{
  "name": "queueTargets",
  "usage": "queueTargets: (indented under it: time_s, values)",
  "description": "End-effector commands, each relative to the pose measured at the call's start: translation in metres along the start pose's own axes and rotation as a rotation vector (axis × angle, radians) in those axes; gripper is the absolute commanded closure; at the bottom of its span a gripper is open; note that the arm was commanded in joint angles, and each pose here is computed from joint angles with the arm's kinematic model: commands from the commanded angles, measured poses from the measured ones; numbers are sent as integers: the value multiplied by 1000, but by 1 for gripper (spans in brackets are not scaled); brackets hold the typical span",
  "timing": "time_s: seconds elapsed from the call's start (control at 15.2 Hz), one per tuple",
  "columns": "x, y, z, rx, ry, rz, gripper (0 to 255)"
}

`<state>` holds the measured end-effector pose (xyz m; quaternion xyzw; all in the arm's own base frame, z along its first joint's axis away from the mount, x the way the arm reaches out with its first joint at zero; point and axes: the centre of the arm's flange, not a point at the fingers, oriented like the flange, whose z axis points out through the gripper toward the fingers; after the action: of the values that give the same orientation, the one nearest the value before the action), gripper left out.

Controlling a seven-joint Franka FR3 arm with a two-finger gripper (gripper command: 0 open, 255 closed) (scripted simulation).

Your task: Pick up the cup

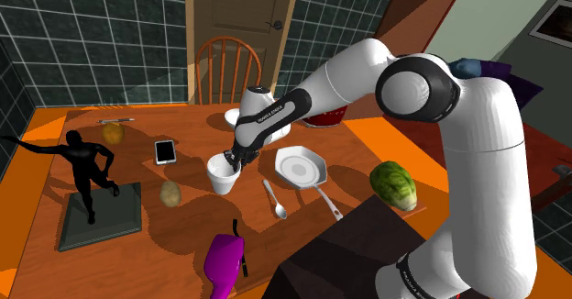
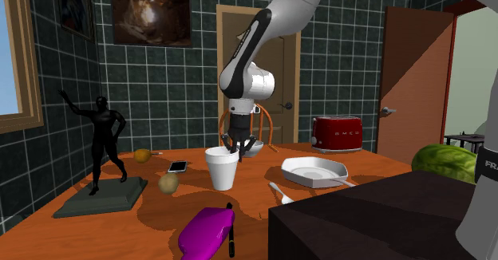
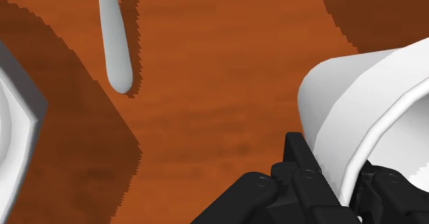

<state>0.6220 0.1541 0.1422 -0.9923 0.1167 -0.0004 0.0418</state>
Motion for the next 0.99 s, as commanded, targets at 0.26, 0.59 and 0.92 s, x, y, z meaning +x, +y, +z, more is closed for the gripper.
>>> queueTargets:
  time_s: [0.26,0.59,0.92]
  values:
    - [0,-1,-15,-1,-2,0,255]
    - [-1,-3,-41,-1,-2,0,255]
    - [-1,-5,-67,-1,-2,0,255]
